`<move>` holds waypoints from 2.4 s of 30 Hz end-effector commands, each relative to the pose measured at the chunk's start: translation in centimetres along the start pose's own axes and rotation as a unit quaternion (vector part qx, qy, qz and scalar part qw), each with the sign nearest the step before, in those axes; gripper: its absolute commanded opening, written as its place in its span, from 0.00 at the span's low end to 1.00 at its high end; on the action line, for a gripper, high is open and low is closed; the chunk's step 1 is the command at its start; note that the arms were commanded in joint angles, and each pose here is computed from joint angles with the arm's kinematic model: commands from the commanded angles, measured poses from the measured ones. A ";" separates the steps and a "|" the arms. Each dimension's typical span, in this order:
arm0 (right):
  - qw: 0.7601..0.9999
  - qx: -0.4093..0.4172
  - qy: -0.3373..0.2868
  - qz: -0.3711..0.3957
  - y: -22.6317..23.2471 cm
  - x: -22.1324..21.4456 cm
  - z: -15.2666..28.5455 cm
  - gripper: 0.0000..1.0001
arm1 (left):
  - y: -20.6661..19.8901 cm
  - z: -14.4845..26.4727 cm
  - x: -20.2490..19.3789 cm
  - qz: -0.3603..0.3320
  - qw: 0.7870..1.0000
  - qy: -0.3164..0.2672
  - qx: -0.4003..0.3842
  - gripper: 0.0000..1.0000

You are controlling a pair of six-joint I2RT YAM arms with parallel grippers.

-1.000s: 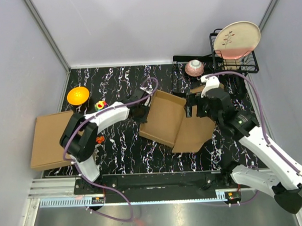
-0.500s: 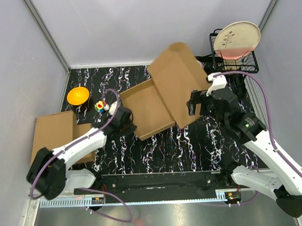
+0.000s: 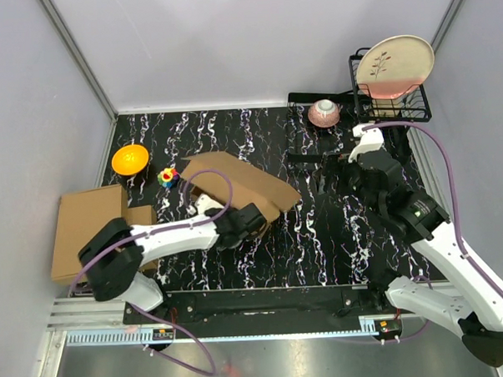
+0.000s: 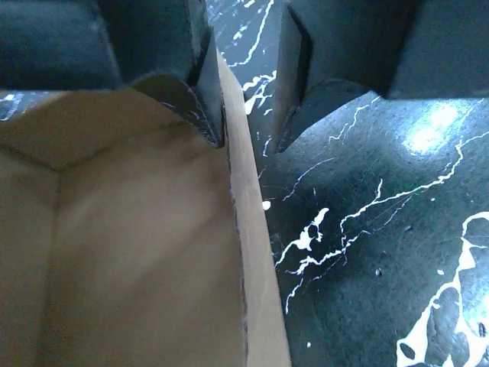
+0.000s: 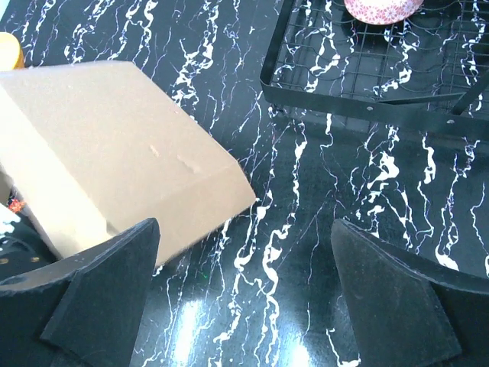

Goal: Fold the paper box

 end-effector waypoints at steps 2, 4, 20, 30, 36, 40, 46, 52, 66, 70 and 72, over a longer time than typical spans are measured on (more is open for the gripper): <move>1.000 0.003 -0.001 -0.009 -0.2 -0.7 0.8 1.00 | -0.7 -1.1 -1.5 -0.013 1.000 -0.022 0.014 0.30; 1.000 0.013 0.010 -0.006 0.0 -1.2 0.6 0.99 | -0.6 -1.4 -1.9 -0.045 0.999 -0.014 0.025 0.27; 0.981 0.158 0.115 -0.006 2.7 -9.0 -1.2 0.93 | -4.6 0.0 -0.1 -0.143 0.990 -0.001 0.013 0.26; 0.989 0.091 0.117 0.003 4.2 -9.7 -5.5 0.99 | -7.0 1.9 0.6 -0.176 0.984 0.001 -0.019 0.26; 0.999 0.003 0.049 -0.014 4.0 -5.9 -8.0 1.00 | -7.9 3.5 1.0 -0.190 0.981 0.001 -0.045 0.28; 0.998 -0.045 0.038 -0.026 3.4 -3.6 -10.4 1.00 | -7.2 3.7 1.5 -0.208 0.977 -0.008 -0.048 0.28; 0.995 -0.073 0.039 -0.062 2.3 -1.8 -13.2 1.00 | -5.6 3.9 2.5 -0.229 0.972 -0.015 -0.055 0.28; 0.989 -0.124 0.048 -0.065 -0.6 -1.4 -13.4 1.00 | -3.5 5.8 6.1 -0.204 0.973 -0.062 -0.089 0.29; 0.983 0.181 -0.012 0.019 7.5 1.6 -3.3 0.95 | -2.7 10.8 15.6 -0.157 0.953 -0.196 -0.168 0.36; 0.951 0.286 0.068 0.101 14.3 -2.9 -3.5 0.96 | -2.0 11.1 16.7 -0.143 0.953 -0.206 -0.172 0.37; 0.944 0.292 0.091 0.124 16.0 -4.9 -5.2 1.00 | -1.6 11.3 16.9 -0.137 0.953 -0.204 -0.179 0.37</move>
Point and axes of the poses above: each gripper's point midway between its finger pads, its own z axis back along the fingers, its own y axis along the line the jaws close on, x = y × z, the point moved 8 cm from there along z, back along the fingers, and after that the axes turned 9 degrees about z, right-handed, at the moved point
